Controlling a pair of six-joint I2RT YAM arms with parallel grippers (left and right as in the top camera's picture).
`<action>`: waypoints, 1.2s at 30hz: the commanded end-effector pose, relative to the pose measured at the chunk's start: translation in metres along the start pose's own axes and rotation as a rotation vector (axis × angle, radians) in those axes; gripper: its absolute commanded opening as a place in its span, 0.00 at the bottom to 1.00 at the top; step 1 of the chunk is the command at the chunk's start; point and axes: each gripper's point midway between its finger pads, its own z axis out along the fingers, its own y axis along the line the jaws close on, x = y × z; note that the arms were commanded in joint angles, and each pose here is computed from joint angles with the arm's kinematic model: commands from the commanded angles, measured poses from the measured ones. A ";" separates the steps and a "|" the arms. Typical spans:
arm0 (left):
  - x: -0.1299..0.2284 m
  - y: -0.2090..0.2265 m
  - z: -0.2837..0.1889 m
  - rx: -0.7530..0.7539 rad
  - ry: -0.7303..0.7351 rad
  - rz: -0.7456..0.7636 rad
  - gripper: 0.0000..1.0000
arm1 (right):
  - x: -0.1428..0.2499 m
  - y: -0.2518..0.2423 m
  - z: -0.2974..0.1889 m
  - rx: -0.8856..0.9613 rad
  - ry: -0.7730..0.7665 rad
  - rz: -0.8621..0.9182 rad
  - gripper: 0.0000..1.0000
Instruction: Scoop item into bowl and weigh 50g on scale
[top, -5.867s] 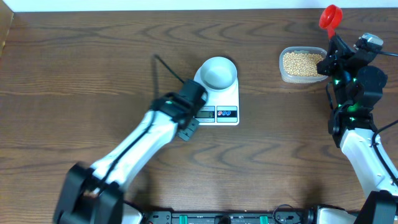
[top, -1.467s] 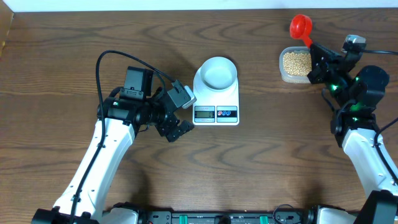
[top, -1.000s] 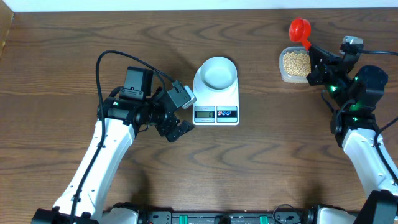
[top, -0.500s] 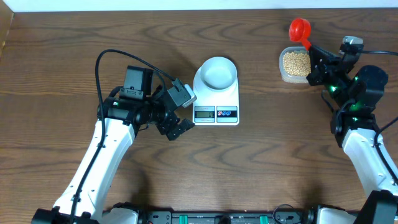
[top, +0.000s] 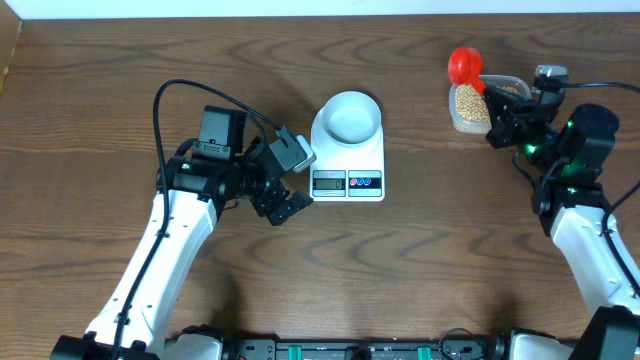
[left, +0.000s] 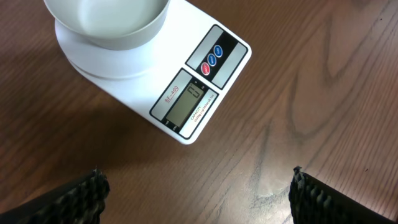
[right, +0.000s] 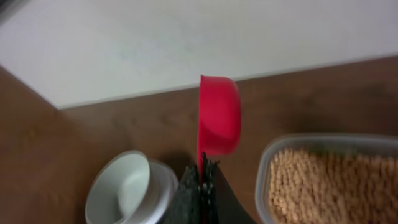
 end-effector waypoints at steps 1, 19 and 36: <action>-0.009 0.002 -0.005 -0.005 -0.024 0.015 0.95 | -0.015 0.003 -0.002 -0.009 0.006 -0.097 0.01; -0.009 0.002 -0.005 -0.004 -0.024 0.015 0.95 | -0.035 -0.021 -0.007 0.183 0.077 -0.199 0.01; -0.009 0.002 -0.005 -0.004 -0.024 0.015 0.95 | -0.030 -0.027 -0.009 0.217 0.102 -0.211 0.01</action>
